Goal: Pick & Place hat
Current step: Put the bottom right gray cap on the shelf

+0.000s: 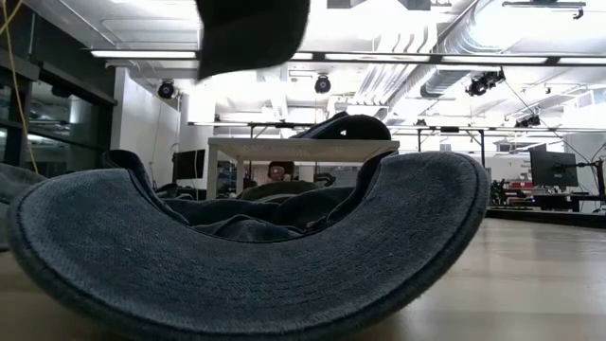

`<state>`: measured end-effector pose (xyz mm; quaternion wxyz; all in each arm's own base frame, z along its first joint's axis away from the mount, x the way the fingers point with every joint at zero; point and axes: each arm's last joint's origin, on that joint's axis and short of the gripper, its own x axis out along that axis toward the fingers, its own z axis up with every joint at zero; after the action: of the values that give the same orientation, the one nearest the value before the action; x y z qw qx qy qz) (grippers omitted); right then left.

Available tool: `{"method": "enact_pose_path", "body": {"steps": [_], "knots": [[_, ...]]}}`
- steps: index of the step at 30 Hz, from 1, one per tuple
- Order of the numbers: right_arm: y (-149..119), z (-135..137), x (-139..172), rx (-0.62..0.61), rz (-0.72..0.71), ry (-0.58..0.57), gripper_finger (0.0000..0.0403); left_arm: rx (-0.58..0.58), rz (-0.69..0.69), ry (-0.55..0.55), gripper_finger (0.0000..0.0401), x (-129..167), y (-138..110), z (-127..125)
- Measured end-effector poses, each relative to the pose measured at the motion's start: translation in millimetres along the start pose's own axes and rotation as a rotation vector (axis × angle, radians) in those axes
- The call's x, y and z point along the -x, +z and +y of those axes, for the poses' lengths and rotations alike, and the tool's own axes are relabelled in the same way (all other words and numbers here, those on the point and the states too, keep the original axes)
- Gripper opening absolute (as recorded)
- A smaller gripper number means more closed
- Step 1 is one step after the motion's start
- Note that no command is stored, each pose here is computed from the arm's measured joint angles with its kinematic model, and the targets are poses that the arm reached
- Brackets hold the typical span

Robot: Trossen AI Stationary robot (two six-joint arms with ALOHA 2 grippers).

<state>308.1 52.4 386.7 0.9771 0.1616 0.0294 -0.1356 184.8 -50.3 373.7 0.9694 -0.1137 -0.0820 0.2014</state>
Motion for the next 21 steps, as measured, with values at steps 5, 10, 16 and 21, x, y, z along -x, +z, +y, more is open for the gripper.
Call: {"method": "enact_pose_path", "body": {"steps": [5,10,16,21], "knots": [[7,-4,10,0.001,-0.013,-0.038,0.0182,0.009,-0.018,0.054,0.0,3,4,4],[7,-5,12,-0.003,-0.005,-0.053,0.0185,-0.044,0.019,0.119,0.0,4,22,5],[7,-6,12,-0.014,-0.001,-0.066,0.0186,-0.058,0.049,0.169,0.0,-2,55,16],[7,-6,12,-0.018,-0.002,-0.066,0.0185,-0.01,0.079,0.206,0.0,-12,70,38]]}}
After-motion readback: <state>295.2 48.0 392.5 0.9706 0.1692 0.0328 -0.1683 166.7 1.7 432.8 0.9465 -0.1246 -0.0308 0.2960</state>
